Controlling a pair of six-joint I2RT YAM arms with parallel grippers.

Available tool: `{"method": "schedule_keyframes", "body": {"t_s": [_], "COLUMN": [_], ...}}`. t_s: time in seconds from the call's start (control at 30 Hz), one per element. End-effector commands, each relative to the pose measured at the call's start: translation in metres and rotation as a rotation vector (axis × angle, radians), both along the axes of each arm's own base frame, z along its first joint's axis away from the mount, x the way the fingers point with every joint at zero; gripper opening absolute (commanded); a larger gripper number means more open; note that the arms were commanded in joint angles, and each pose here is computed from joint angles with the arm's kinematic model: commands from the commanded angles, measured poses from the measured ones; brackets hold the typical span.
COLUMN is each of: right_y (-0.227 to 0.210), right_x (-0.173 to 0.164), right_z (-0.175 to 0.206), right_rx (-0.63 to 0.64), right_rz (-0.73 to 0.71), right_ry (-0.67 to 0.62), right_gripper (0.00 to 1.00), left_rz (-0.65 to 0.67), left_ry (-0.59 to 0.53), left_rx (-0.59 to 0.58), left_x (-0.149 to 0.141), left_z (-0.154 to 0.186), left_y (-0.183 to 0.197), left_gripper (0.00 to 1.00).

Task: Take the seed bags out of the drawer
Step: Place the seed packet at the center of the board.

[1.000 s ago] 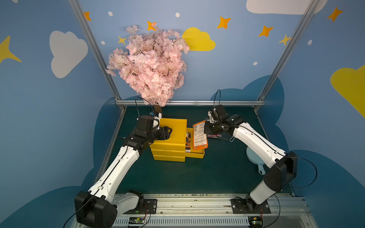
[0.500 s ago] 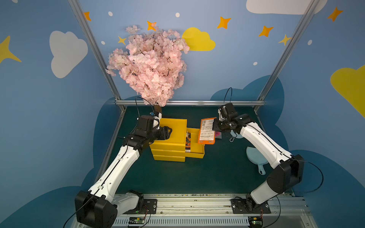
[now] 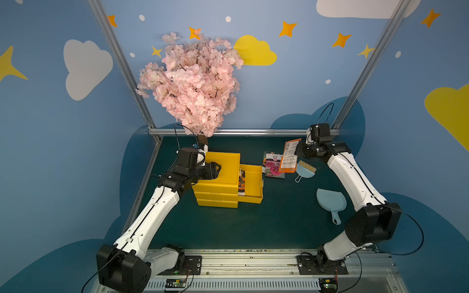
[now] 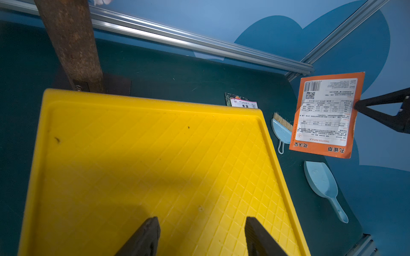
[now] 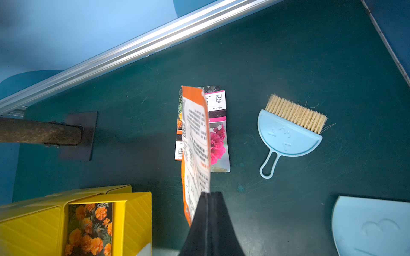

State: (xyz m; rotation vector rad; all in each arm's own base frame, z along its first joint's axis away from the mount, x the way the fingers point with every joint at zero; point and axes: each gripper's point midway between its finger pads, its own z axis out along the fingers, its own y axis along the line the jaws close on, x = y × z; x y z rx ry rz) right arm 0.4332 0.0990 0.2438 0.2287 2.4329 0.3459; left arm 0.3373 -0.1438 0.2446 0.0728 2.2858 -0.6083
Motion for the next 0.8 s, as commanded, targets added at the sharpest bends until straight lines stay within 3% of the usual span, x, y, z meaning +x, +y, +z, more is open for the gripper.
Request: {"method": "schedule_keyframes", "body": {"t_s": [0.0,0.2,0.33,0.53,0.73,0.77], "right_y": [0.023,0.059,0.065,0.049,0.009,0.006], "right_x": [0.006,0.014,0.023,0.030,0.033,0.033], "right_z": [-0.029,-0.067,-0.086,-0.121,-0.146,-0.146], "right_rx": [0.072,0.237,0.256,0.143,-0.056,-0.074], "right_rz": [0.103,0.198,0.215,0.203,0.117,0.109], "right_ry": [0.061,0.180,0.209,0.276,0.355,0.357], "right_gripper": [0.00,0.00,0.00,0.00,0.00,0.11], "left_rz": [0.022,0.024,0.024,0.024,0.019,0.020], "left_ry": [0.333,0.338,0.336,0.340,0.343,0.342], "left_rx": [0.088,0.085,0.086,0.088,0.085,0.084], "left_x": [-0.043,-0.043,-0.043,-0.044,-0.045,-0.045], "left_z": [-0.075,-0.075,-0.075,-0.076,-0.077,-0.077], "left_y": [0.013,0.012,0.012,0.013,0.012,0.012], "left_gripper": [0.67,0.67,0.67,0.67,0.67,0.67]}}
